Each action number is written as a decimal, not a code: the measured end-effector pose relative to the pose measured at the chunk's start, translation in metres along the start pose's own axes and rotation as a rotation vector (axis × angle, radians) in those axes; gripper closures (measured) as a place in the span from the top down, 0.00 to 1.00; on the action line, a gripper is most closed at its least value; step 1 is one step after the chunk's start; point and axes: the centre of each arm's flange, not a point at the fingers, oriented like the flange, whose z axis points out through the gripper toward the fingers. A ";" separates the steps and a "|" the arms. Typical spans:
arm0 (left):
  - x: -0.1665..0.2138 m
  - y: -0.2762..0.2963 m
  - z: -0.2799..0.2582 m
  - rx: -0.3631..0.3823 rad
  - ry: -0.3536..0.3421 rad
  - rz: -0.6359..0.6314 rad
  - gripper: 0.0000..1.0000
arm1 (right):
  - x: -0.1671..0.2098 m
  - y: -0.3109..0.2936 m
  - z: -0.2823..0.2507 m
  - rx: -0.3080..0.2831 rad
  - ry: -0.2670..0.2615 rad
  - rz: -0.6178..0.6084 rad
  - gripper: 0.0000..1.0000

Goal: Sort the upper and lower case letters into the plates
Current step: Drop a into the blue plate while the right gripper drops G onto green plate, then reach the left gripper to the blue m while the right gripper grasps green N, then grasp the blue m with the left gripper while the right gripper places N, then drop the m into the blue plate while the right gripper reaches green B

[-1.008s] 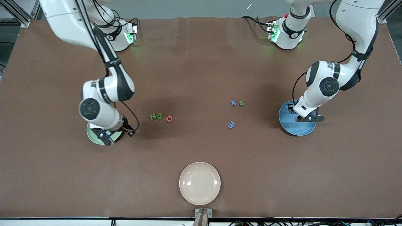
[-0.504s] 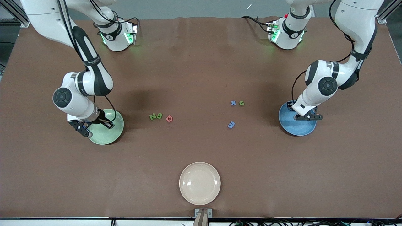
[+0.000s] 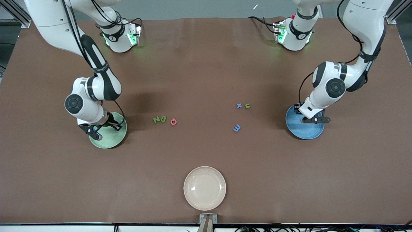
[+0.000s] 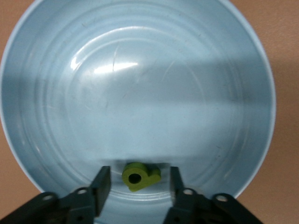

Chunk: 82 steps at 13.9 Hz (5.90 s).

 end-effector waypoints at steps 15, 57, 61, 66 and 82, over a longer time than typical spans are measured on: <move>0.061 0.212 -0.084 -0.098 0.062 -0.284 1.00 | -0.075 -0.086 -0.095 0.005 -0.026 0.220 1.00; 0.069 0.322 -0.017 -0.074 0.128 0.498 0.42 | 0.018 0.016 -0.071 -0.010 -0.058 0.085 0.35; 0.070 0.321 -0.018 -0.074 0.132 0.496 0.27 | 0.025 0.028 -0.059 0.002 -0.038 0.083 0.35; 0.073 0.318 -0.019 -0.074 0.133 0.490 0.27 | 0.022 0.038 -0.018 -0.003 -0.001 0.075 0.35; 0.073 0.090 -0.107 -0.068 -0.058 0.401 0.27 | 0.030 0.038 -0.034 -0.050 -0.071 0.133 1.00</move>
